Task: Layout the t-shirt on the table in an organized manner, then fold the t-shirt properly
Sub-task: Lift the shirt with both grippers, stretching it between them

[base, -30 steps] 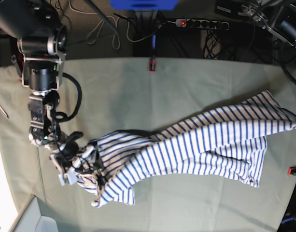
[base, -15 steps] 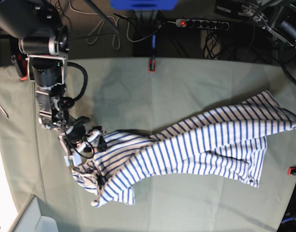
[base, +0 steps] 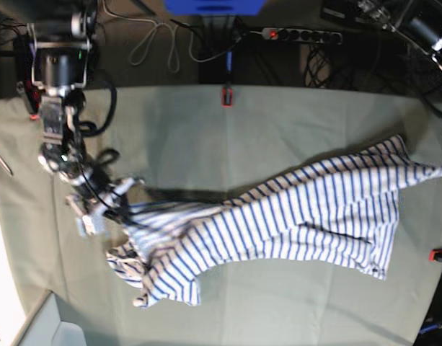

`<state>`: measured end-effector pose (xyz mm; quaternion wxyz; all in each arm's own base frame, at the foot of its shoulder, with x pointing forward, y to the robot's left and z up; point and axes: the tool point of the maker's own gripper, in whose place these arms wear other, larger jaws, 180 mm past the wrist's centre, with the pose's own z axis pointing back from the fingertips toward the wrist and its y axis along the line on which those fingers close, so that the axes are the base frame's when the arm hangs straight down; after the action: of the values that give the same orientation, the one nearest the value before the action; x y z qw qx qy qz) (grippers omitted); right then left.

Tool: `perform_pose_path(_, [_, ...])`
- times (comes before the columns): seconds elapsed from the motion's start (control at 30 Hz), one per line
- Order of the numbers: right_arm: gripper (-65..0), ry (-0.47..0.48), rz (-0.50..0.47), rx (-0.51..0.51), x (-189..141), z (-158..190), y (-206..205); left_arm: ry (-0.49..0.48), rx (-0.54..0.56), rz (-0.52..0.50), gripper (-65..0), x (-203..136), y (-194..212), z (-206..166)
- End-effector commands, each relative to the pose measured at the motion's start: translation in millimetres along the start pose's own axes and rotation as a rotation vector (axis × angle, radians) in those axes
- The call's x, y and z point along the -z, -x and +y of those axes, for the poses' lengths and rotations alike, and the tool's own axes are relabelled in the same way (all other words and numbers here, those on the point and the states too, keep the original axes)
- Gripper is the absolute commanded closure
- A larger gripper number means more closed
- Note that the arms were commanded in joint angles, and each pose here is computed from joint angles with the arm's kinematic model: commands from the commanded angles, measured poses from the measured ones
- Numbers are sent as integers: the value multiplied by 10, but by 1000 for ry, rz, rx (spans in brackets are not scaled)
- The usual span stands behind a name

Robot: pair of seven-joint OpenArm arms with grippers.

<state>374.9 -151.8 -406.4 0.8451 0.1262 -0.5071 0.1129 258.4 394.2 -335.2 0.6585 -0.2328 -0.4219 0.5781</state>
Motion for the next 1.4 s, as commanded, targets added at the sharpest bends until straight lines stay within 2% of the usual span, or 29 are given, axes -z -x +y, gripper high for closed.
perform_pose_path(0.0, [0, 0, -58, -33, -129, 3, -160, 40, 13, -25, -1, -71, -94, -138])
perform_pose_path(0.07, [0, 33, -80, -78, -466, -20, -162, 35, 14, -20, -1, -105, -10, -101])
perform_pose_path(0.23, [0, 126, -119, -112, -1157, -43, -151, 13, 35, -8, -1, -233, 149, -1])
perform_pose_path(0.33, [0, 185, -126, -127, -1482, -93, -160, 2, 51, -11, -1, -324, 205, 39])
perform_pose_path(0.5, [0, 190, -104, -182, -1833, -166, -144, -11, 86, -22, -1, -467, 243, 65])
perform_pose_path(0.7, [0, 404, -110, -130, -2293, -601, -93, -32, 135, -36, -1, -649, 271, 100])
perform_pose_path(0.87, [0, 494, -74, -75, -2526, -702, 103, -63, 167, -55, -1, -833, 280, 175])
perform_pose_path(1.1, [0, 491, -12, -48, -2644, -615, 330, -101, 145, -117, -1, -1040, 136, 313])
perform_pose_path(1.37, [0, 494, -2, -51, -2684, -612, 354, -135, 126, -111, -1, -1105, 187, 452])
